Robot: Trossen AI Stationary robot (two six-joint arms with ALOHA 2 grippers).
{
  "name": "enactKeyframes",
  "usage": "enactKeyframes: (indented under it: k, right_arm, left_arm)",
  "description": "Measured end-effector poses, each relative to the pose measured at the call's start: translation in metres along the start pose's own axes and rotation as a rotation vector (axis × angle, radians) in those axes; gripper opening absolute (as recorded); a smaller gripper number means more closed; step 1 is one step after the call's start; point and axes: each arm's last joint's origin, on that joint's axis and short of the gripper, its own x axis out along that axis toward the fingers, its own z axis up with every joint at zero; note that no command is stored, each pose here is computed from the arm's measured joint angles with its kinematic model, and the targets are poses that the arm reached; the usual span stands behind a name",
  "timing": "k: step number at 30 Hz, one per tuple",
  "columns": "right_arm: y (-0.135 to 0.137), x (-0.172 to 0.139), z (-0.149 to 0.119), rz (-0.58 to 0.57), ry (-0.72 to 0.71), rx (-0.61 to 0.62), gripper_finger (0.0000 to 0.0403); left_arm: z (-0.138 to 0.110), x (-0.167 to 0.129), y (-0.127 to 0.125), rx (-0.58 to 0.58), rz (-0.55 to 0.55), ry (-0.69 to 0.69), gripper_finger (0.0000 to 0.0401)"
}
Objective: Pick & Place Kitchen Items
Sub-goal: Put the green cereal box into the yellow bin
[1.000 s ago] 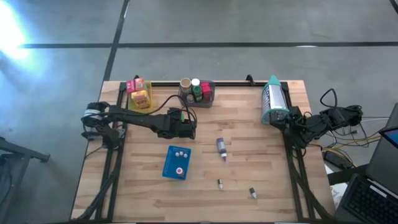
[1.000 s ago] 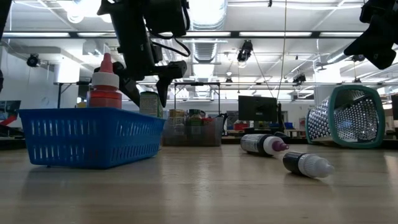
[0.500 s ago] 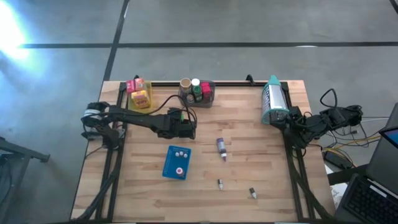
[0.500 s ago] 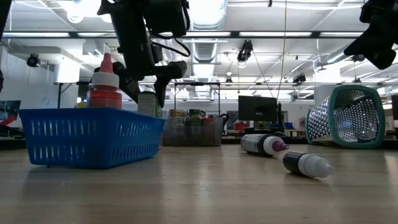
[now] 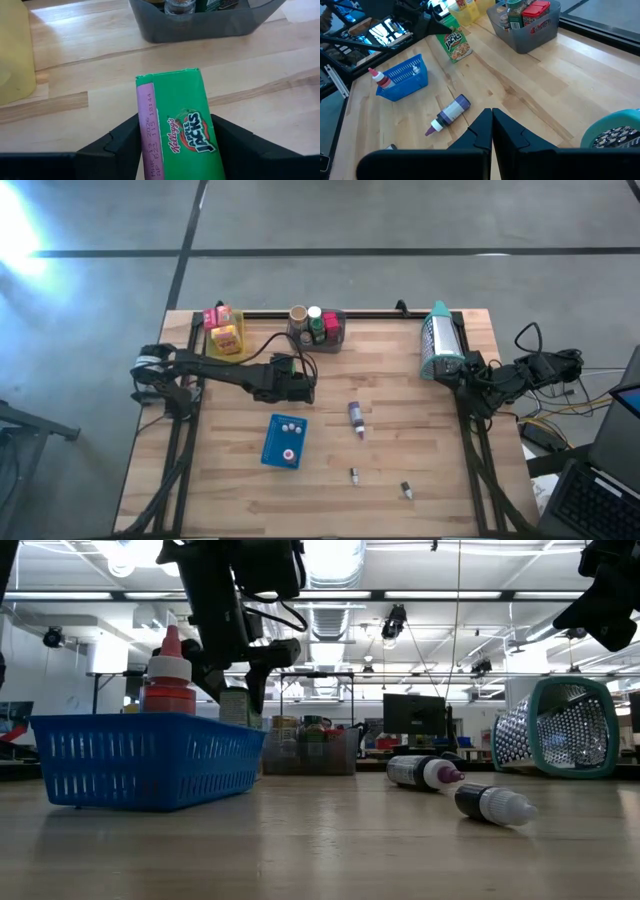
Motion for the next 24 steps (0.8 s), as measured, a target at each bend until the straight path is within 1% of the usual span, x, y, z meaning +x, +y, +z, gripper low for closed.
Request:
enactKeyframes:
  k: [5, 7, 9, 13, 15, 20, 24]
  right_arm:
    - [0.0000, 0.0000, 0.0000, 0.000, 0.000, 0.000, 0.0008]
    - [0.0000, -0.0001, 0.0001, 0.000, 0.000, 0.000, 0.0008]
    - [0.0000, -0.0001, 0.0001, 0.000, 0.000, 0.000, 0.0008]
    - [0.0000, 0.0000, 0.0000, 0.000, 0.000, 0.000, 0.0008]
    - [0.0000, 0.0000, 0.0000, 0.000, 0.000, 0.000, 0.0008]
    - [0.0000, 0.0000, 0.0000, 0.000, 0.000, 0.000, 0.0008]
    - [0.0000, 0.0000, 0.0000, 0.000, 0.000, 0.000, 0.0008]
  left_arm:
    - [0.0000, 0.0000, 0.0000, 0.039, 0.000, 0.001, 0.0218]
    - [0.0000, 0.0000, 0.0001, 0.088, 0.000, 0.001, 0.0218]
    - [0.0003, 0.0003, 0.0003, 0.179, 0.001, 0.004, 0.0218]
    - [0.0016, 0.0012, 0.0006, 0.484, -0.004, 0.021, 0.0218]
    - [0.0016, 0.0006, 0.0000, 0.608, -0.019, 0.038, 0.0218]
    - [0.0008, 0.0001, -0.0006, 0.770, -0.051, 0.073, 0.0218]
    - [0.0021, -0.0036, 0.0010, 0.857, -0.090, 0.103, 0.0218]
